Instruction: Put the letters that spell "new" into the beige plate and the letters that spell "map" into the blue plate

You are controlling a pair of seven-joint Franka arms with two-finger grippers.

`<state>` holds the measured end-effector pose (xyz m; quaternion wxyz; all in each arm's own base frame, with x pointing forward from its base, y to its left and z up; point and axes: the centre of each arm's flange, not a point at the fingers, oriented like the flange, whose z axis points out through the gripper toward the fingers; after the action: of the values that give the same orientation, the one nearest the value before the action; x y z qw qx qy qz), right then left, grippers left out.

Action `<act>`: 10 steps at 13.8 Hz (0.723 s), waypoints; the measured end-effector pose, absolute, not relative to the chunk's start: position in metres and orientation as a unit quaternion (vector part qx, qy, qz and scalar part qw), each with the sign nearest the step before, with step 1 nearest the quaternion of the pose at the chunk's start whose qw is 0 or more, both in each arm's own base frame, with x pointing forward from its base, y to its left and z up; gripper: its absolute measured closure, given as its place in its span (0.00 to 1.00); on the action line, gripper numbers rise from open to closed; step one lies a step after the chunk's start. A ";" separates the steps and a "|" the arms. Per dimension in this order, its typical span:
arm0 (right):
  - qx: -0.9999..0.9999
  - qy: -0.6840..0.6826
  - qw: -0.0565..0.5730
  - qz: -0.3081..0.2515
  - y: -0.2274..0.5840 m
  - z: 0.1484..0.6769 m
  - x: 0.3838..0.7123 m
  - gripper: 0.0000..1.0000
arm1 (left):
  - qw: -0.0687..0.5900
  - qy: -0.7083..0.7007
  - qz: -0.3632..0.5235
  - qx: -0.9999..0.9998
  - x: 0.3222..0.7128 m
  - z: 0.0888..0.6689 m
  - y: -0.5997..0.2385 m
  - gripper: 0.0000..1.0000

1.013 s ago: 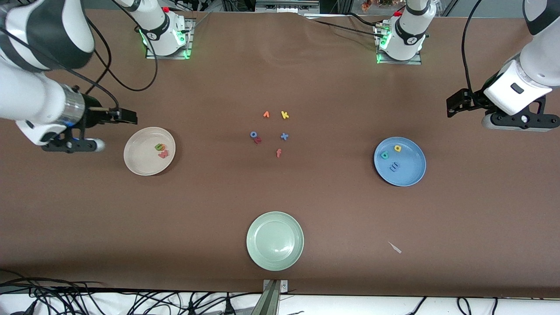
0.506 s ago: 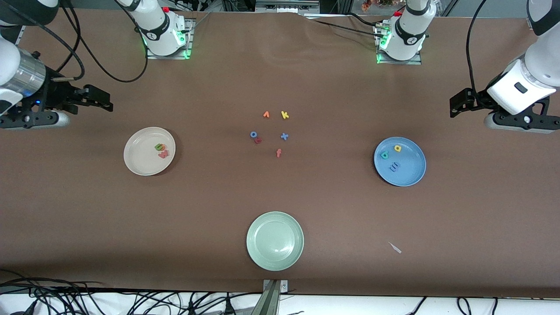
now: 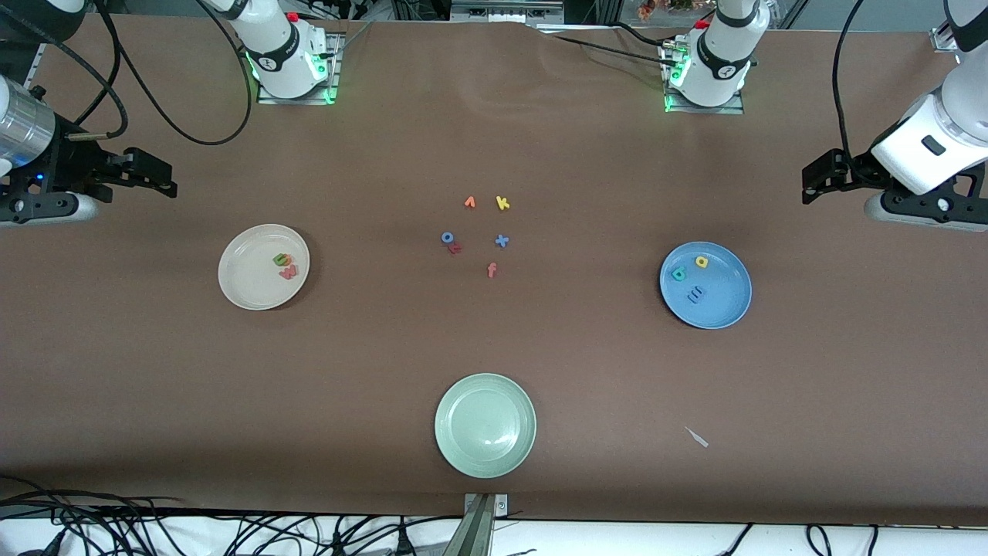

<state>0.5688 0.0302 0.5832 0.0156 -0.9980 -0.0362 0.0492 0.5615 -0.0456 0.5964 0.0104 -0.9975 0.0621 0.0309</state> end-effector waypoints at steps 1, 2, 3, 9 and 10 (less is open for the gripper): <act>-0.998 -0.033 0.015 0.049 0.027 0.582 0.570 0.00 | 0.010 0.063 0.031 -0.997 0.561 0.597 -0.045 0.00; -0.998 -0.032 0.015 0.049 0.025 0.581 0.572 0.00 | 0.010 0.063 0.031 -0.998 0.561 0.597 -0.045 0.00; -0.998 -0.031 0.015 0.050 0.025 0.580 0.572 0.00 | 0.010 0.062 0.031 -0.998 0.562 0.597 -0.045 0.00; -0.998 -0.031 0.011 0.051 0.024 0.578 0.574 0.00 | 0.010 0.064 0.027 -0.998 0.562 0.600 -0.045 0.00; -0.998 -0.031 0.011 0.052 0.024 0.578 0.574 0.00 | 0.010 0.064 0.026 -0.998 0.562 0.601 -0.045 0.00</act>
<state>0.5738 0.0242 0.5777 0.0111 -0.9981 -0.0311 0.0515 0.5621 -0.0446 0.6011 0.0102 -0.9976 0.0637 0.0259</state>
